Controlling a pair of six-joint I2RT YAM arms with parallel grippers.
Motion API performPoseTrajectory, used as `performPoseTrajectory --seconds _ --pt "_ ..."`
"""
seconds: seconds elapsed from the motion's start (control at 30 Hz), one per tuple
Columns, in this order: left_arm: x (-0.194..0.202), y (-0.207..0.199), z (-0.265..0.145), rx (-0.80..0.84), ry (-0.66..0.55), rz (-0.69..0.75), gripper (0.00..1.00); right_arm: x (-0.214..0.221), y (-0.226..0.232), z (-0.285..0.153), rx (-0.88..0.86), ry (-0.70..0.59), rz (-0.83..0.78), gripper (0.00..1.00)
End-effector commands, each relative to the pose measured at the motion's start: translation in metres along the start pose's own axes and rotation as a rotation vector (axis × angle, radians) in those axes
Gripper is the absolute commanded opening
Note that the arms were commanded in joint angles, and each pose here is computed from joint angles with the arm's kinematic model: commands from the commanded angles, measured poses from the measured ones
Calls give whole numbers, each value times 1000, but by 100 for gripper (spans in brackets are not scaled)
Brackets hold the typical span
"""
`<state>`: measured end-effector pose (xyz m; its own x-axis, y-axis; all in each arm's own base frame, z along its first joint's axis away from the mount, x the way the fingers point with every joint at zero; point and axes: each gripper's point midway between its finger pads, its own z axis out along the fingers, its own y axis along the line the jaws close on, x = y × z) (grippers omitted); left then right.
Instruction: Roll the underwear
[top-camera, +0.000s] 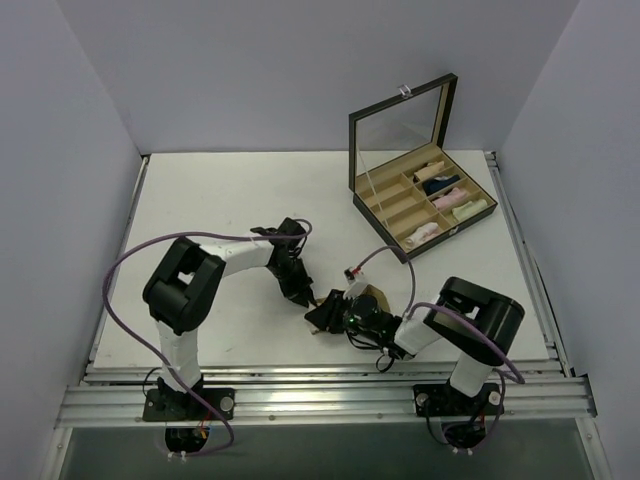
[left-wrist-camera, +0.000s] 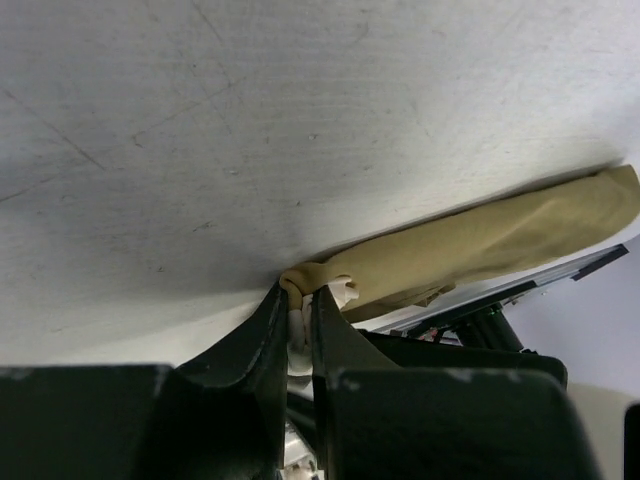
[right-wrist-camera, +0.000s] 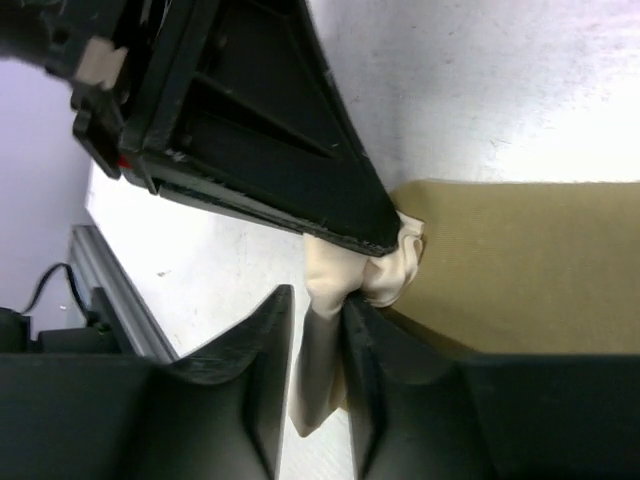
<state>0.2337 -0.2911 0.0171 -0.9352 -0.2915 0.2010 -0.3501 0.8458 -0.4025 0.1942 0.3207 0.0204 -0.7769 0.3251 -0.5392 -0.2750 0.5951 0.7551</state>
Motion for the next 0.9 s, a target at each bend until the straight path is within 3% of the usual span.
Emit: performPoseTrajectory --seconds 0.0,0.1,0.37,0.67,0.87 --pt "17 49 6 -253 91 -5 3 28 -60 -16 282 161 -167 29" --pt "13 62 2 -344 69 0 2 11 -59 -23 368 139 -283 34" --pt "-1 62 -13 -446 -1 29 2 -26 4 -27 427 57 -509 40" --pt "-7 50 -14 -474 -43 66 2 -11 45 -18 424 59 -676 41" --pt "-6 54 -12 -487 -44 67 2 7 41 -2 464 102 -756 41"
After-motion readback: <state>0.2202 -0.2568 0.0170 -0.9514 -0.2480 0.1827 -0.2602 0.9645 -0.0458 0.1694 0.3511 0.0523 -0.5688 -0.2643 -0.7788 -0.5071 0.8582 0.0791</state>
